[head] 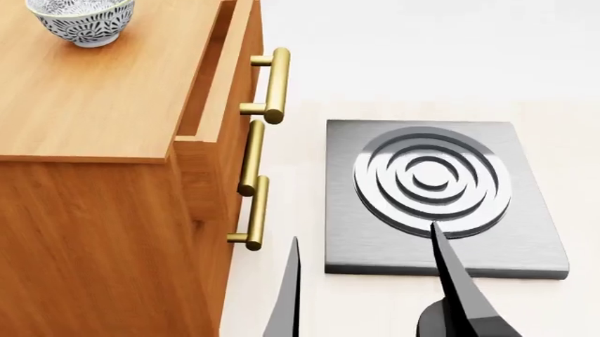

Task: Pick the akita bowl on the wooden cabinet and place it on the plate.

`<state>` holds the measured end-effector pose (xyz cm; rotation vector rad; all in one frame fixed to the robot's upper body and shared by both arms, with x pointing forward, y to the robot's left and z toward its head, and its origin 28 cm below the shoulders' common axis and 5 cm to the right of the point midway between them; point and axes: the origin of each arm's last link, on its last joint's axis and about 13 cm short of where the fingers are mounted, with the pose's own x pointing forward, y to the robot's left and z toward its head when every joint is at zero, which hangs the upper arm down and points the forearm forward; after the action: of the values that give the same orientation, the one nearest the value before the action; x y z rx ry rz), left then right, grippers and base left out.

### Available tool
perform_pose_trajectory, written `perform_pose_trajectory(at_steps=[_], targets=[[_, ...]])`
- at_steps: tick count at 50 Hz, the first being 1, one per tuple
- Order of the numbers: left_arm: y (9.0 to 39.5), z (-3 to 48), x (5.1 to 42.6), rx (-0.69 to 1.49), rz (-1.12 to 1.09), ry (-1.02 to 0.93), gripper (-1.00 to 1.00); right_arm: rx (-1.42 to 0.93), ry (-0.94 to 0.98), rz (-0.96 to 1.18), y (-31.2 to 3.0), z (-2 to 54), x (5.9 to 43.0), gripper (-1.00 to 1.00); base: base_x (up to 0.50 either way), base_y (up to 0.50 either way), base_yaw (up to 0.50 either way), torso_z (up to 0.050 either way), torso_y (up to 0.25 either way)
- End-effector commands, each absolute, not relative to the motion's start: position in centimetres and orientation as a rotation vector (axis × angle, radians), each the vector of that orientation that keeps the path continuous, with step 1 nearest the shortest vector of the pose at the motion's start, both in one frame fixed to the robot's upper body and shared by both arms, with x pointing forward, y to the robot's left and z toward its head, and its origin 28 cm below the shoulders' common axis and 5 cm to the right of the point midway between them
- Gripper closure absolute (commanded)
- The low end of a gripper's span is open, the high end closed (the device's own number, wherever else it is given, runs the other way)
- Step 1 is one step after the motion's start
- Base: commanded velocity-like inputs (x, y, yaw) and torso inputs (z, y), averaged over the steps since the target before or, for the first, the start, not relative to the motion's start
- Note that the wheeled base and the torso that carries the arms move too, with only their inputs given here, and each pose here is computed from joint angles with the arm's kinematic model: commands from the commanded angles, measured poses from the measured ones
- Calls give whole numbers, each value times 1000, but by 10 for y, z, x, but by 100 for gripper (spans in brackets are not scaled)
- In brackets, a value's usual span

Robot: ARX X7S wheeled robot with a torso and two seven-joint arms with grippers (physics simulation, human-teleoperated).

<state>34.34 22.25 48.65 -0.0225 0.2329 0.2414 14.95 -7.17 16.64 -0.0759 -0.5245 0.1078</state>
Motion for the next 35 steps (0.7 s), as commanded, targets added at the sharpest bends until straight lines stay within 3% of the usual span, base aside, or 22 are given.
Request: perform_pose_trajectory(at_steps=[1, 14, 35], targets=[[225, 481, 347, -19, 257, 244, -100, -79, -522, 108, -71, 166, 150, -100, 0, 0, 0, 0, -250], [222, 479, 348, -18, 242, 250, -100, -78, -523, 106, -72, 166, 150, -100, 0, 0, 0, 0, -250], [223, 469, 348, 34, 199, 339, -100, -75, -518, 110, -71, 165, 151, -100, 0, 0, 0, 0, 0]])
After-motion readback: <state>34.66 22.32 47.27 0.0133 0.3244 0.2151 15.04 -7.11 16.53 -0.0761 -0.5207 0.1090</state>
